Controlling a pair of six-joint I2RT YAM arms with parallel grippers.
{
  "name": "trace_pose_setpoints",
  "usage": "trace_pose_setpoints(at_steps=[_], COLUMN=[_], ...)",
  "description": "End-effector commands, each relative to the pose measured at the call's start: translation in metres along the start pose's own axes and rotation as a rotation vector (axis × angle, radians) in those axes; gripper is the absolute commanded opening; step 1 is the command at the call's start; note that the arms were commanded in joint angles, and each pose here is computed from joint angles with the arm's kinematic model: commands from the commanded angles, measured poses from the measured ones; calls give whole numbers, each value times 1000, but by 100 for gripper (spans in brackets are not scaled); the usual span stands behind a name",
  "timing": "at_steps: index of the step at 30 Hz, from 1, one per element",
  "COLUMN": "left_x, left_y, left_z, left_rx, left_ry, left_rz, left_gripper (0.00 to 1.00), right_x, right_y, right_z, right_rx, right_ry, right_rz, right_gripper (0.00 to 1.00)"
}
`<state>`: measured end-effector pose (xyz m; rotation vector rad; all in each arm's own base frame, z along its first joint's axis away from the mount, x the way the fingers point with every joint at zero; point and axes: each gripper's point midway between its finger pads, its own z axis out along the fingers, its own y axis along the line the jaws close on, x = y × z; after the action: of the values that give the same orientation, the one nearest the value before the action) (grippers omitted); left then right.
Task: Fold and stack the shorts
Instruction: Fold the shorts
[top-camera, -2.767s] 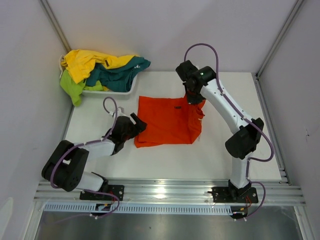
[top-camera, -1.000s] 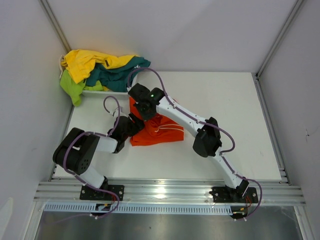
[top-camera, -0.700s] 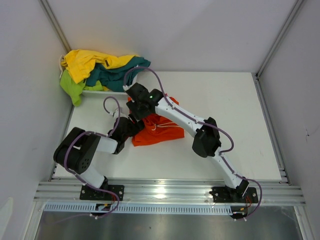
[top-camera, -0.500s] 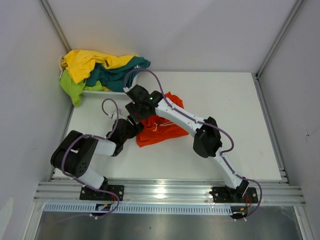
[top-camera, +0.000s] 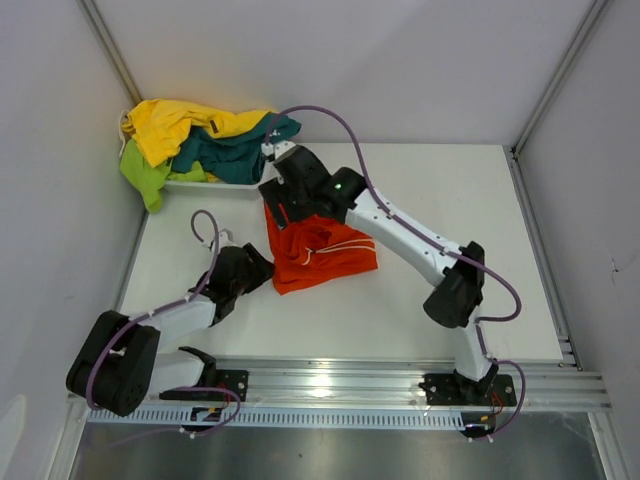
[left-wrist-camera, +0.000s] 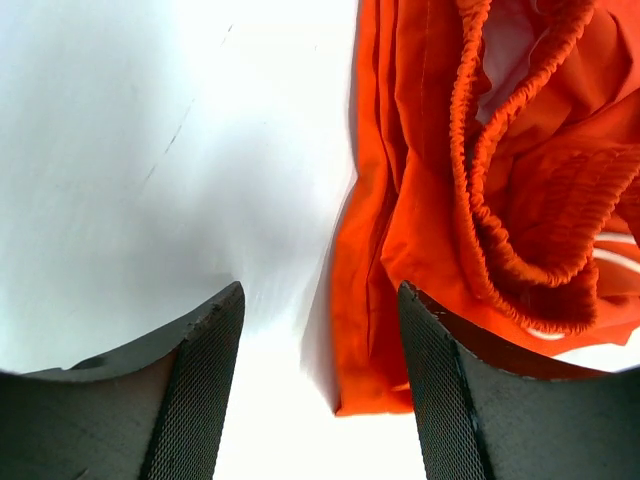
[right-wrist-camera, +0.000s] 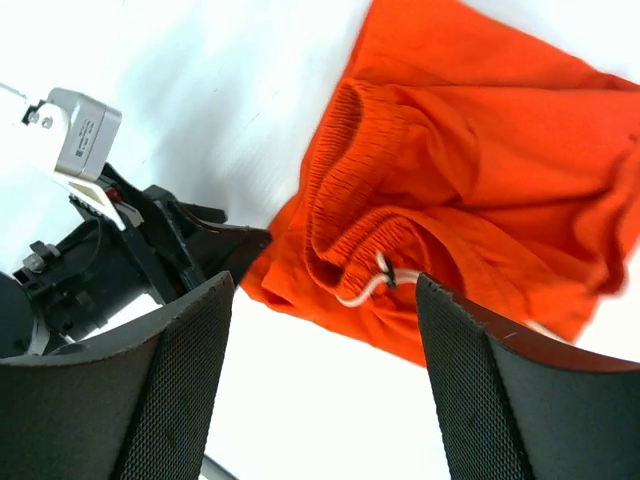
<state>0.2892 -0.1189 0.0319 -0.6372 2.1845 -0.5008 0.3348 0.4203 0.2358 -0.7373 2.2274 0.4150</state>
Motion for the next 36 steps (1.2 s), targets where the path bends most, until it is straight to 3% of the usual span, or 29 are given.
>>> trace_pose_setpoints(at_steps=[1, 8, 11, 17, 21, 36], left_x=[-3, -24, -29, -29, -31, -16], left_y=[11, -28, -47, -69, -79, -82], left_z=[-9, -15, -16, -13, -11, 16], left_rx=[-46, 72, 105, 133, 129, 92], left_ry=[-3, -34, -36, -18, -19, 18], left_rz=[53, 127, 206, 318, 343, 365], left_gripper=[66, 68, 72, 76, 76, 76], right_x=[13, 64, 74, 88, 86, 82], right_y=[-26, -74, -83, -103, -107, -110], right_z=[-18, -17, -21, -12, 2, 39], right_rx=[76, 165, 235, 330, 350, 385], right_ry=[35, 175, 190, 209, 203, 223], right_rz=[65, 255, 188, 111, 82, 27], right_gripper=[74, 75, 75, 66, 57, 53])
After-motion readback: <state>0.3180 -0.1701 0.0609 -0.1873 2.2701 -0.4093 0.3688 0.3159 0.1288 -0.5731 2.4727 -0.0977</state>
